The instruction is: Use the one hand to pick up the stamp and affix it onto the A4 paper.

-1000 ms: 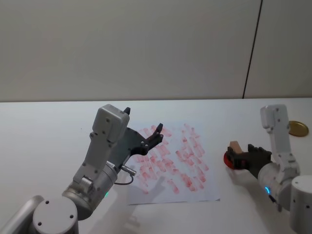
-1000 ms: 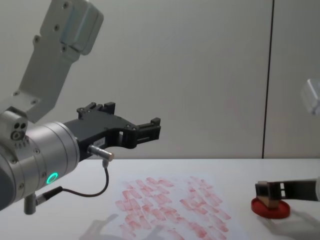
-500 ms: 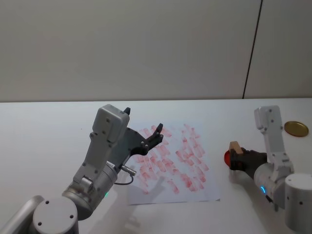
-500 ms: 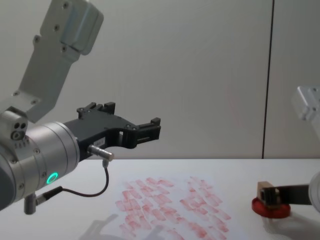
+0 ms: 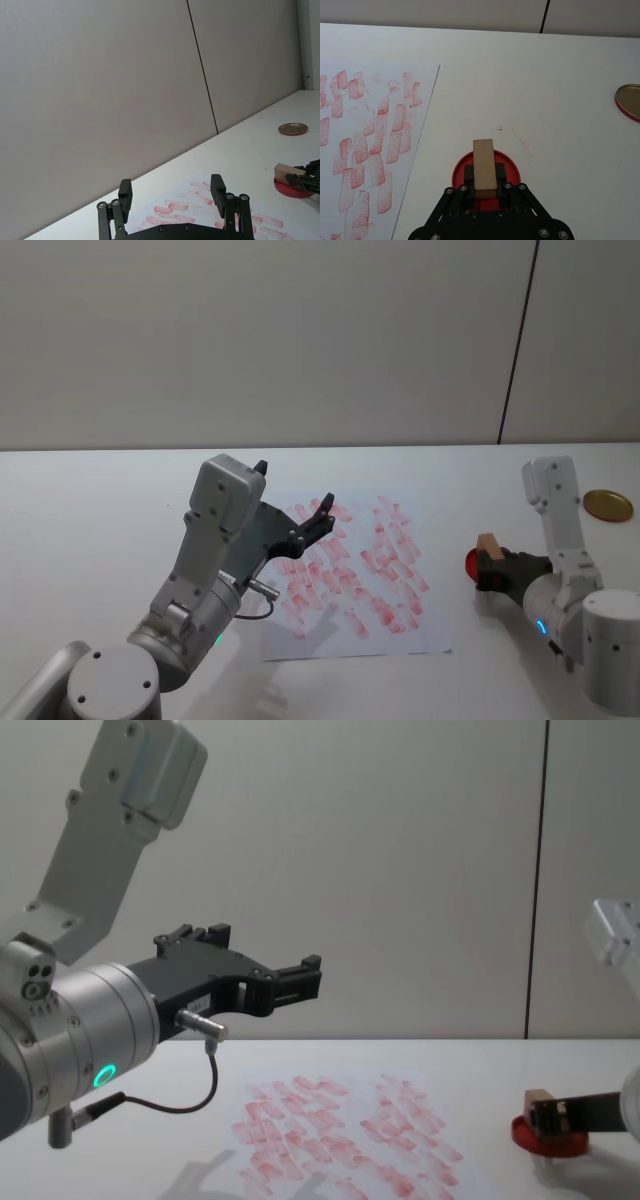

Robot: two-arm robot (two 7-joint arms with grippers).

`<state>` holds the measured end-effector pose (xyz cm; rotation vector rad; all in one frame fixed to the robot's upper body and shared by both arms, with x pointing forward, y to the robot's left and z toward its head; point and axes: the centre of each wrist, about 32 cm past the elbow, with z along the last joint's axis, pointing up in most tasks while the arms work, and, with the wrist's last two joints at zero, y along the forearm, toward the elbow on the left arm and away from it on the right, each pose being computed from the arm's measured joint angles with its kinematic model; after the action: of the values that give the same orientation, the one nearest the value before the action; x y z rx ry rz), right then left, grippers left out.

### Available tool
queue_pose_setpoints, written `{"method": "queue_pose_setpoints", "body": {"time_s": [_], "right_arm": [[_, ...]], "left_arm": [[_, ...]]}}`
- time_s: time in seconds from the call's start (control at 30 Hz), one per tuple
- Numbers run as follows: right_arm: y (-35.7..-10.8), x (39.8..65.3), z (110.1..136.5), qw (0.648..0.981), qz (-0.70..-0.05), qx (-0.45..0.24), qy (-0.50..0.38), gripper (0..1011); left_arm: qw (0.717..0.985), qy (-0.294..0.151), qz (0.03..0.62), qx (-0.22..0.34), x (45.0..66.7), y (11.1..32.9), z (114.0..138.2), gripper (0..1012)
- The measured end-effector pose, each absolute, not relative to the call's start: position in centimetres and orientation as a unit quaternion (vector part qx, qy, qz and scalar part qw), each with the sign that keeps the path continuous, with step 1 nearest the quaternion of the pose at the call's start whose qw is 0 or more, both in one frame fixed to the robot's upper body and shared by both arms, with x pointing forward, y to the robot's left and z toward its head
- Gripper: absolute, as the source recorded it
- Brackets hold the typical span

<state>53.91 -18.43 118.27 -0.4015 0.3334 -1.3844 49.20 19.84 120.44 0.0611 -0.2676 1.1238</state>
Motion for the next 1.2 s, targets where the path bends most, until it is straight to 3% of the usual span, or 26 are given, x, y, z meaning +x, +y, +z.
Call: {"method": "queue_pose_setpoints", "body": {"time_s": [0.57,1.2], "right_arm": [[-18.4,53.7,120.2,0.743,-0.638,-0.160,0.122,219],[-16.5,53.8,124.3,0.781,-0.611,-0.112,0.057,218]], "left_arm": [[0.837,-0.126,0.531,0.029,49.2,19.8,120.4,993],[0.837,-0.126,0.531,0.029,49.2,19.8,120.4,993]]}}
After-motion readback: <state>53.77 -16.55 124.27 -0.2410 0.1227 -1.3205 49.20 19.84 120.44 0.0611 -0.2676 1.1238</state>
